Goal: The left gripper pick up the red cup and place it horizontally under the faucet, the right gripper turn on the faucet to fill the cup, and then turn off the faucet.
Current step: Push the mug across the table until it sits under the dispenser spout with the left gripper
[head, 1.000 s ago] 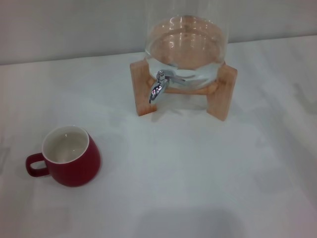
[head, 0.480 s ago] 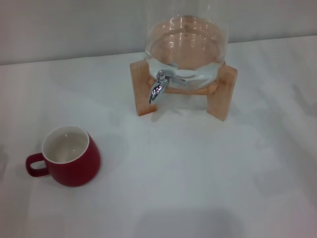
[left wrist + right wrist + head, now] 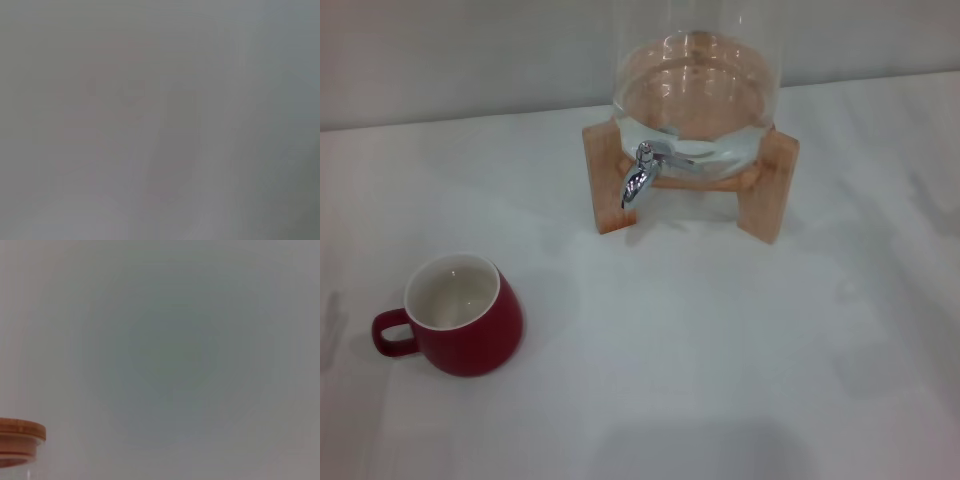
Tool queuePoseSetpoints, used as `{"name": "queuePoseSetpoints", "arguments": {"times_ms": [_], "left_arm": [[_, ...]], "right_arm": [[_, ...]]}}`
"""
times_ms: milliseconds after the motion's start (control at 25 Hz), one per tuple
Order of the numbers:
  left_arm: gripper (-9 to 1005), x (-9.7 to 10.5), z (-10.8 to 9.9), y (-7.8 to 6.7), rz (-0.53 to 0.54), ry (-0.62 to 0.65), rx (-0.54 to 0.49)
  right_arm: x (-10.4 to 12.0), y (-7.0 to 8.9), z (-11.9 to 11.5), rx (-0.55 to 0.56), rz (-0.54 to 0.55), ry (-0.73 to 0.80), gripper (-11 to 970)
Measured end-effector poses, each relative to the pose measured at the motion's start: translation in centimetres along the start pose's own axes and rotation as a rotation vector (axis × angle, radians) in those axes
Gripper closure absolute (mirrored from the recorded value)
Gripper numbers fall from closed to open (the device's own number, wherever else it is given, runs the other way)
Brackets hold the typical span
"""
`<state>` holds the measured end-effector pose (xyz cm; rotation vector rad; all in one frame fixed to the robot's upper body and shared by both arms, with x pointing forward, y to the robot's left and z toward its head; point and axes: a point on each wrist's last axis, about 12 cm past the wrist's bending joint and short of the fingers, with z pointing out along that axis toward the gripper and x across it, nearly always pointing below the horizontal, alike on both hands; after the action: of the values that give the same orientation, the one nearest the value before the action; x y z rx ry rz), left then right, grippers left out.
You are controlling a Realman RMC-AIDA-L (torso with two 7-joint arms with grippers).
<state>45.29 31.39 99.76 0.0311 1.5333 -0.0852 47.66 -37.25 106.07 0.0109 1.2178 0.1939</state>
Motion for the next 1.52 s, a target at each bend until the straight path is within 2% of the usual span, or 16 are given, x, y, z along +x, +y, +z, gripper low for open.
{"name": "queuePoseSetpoints", "arguments": {"times_ms": [400,720,1520], "left_arm": [[115,0.2,0.0,-0.2,0.021,0.016,0.023],[115,0.4,-0.2,-0.7,0.092,0.030,0.062],[116,1.3,-2.1,-1.2,0.093,0.076,0.089]], "right_arm": [[-0.1,0.1,0.0,-0.006,-0.001,-0.008,113],[-0.1,0.1,0.0,-0.007,0.001,-0.011,114],[-0.1,0.1,-0.5,-0.014,-0.008,-0.004,115]]}}
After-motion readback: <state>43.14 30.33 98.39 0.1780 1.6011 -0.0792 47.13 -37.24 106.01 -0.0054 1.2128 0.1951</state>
